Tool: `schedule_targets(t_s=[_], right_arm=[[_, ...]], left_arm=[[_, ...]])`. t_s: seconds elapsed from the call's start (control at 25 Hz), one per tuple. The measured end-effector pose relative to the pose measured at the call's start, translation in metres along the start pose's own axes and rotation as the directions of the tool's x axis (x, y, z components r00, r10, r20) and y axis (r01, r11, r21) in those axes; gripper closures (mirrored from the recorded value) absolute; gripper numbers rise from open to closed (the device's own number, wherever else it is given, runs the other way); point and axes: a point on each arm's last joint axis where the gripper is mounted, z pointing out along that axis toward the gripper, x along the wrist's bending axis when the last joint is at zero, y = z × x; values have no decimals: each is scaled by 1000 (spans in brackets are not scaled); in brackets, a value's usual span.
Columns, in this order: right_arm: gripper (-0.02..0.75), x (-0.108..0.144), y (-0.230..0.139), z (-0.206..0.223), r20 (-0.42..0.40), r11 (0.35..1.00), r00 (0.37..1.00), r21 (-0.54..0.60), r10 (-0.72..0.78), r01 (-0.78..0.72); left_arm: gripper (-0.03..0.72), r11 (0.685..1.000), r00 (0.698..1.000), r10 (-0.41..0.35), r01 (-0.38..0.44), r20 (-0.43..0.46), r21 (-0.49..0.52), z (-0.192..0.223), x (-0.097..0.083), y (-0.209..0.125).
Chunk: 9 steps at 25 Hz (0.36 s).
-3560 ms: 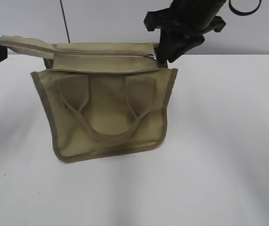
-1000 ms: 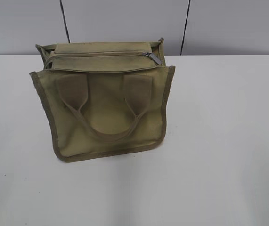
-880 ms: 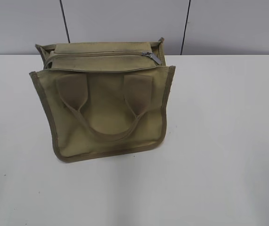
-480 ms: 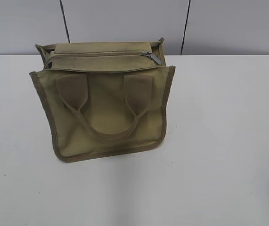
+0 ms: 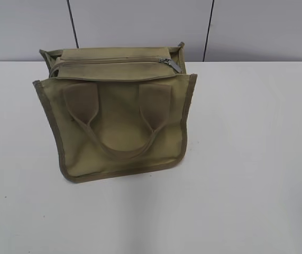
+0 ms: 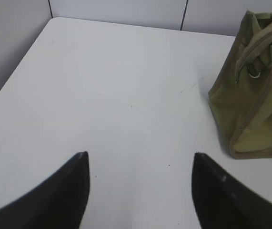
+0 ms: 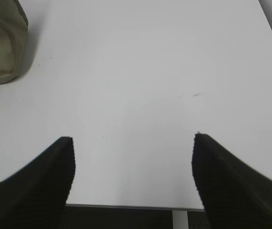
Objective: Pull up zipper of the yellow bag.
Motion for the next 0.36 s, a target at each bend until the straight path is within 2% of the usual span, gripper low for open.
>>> schedule_targets(t_s=[0.36], right_arm=[[153, 0, 0, 0, 0, 1000, 1000, 0, 0, 0]], left_arm=[[218, 1000, 1000, 0, 0, -1, -1, 0, 0, 0]])
